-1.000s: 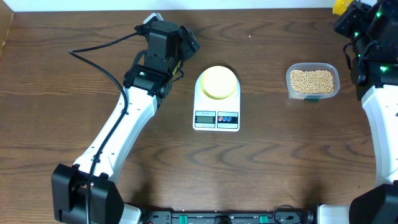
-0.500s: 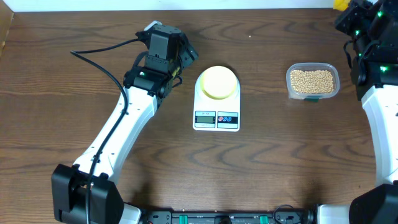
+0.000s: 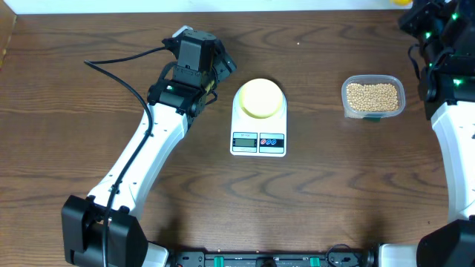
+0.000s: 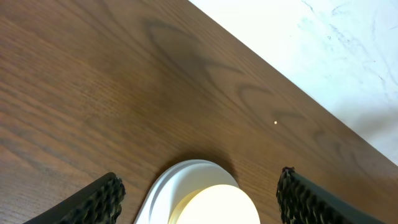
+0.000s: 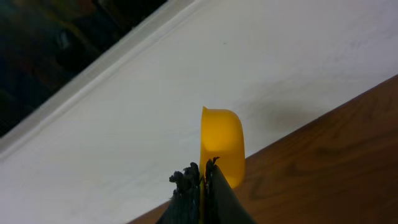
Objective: Scoop item into bowl and weigh 50g on scale
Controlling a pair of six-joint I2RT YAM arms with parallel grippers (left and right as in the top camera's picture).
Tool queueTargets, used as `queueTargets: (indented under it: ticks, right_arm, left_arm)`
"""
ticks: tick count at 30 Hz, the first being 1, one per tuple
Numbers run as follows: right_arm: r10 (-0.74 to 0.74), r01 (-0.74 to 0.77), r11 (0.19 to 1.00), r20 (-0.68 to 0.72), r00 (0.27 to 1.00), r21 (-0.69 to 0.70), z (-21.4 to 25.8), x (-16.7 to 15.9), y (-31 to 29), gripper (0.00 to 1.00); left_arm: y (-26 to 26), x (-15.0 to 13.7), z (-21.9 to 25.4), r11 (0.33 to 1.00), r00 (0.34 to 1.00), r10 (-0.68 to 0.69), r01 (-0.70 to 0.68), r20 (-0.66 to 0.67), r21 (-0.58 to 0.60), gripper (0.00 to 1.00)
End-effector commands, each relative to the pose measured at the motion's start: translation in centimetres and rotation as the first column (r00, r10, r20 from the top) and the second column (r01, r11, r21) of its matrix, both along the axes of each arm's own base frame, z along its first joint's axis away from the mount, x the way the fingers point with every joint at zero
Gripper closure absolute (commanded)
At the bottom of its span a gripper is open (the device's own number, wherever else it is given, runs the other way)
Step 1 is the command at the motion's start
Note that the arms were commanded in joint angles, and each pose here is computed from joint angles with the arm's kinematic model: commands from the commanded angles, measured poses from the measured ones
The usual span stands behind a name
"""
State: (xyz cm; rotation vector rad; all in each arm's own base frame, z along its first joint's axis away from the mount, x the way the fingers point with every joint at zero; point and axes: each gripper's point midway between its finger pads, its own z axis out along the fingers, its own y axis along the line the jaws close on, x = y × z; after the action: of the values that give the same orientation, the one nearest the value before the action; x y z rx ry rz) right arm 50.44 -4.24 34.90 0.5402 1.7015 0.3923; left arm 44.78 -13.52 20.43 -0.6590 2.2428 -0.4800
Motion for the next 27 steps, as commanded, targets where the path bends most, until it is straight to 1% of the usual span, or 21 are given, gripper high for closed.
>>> queueTargets:
  ticks: [1,7,11,13,15,18,23,27]
  right_arm:
    - [-0.005,0.006,0.998,-0.013,1.000,0.069,-0.3,0.1,0.3,0.99]
    - [0.019,-0.015,0.997,-0.062,0.998,0.072,-1.5,-0.2,0.7,0.99]
    - [0.040,-0.044,0.999,-0.126,0.991,-0.024,-2.9,-0.6,0.7,0.99]
    - [0.047,-0.055,0.997,-0.130,0.990,-0.056,-3.0,-0.6,0.8,0.99]
    - [0.062,-0.079,0.989,-0.135,0.989,-0.127,-3.0,-0.6,0.7,0.99]
    - [0.074,-0.100,0.976,-0.138,0.988,-0.194,-2.9,-0.6,0.7,0.99]
    - [0.081,-0.111,0.967,-0.136,0.987,-0.230,-2.8,-0.6,0.7,0.99]
    - [0.081,-0.111,0.967,-0.136,0.987,-0.230,-2.8,-0.6,0.7,0.99]
  left_arm:
    - [0.4,0.2,-0.5,1.000,1.000,0.009,-0.009,-0.007,0.022,0.20]
    - [0.4,0.2,-0.5,1.000,1.000,0.009,-0.009,-0.007,0.022,0.20]
    - [0.4,0.2,-0.5,1.000,1.000,0.009,-0.009,-0.007,0.022,0.20]
    - [0.4,0.2,-0.5,1.000,1.000,0.009,-0.009,-0.007,0.022,0.20]
    - [0.4,0.2,-0.5,1.000,1.000,0.009,-0.009,-0.007,0.022,0.20]
    - [0.4,0.2,-0.5,1.000,1.000,0.009,-0.009,-0.007,0.022,0.20]
    - [0.4,0.2,-0.5,1.000,1.000,0.009,-0.009,-0.007,0.022,0.20]
    - [0.4,0.2,-0.5,1.000,1.000,0.009,-0.009,-0.007,0.022,0.20]
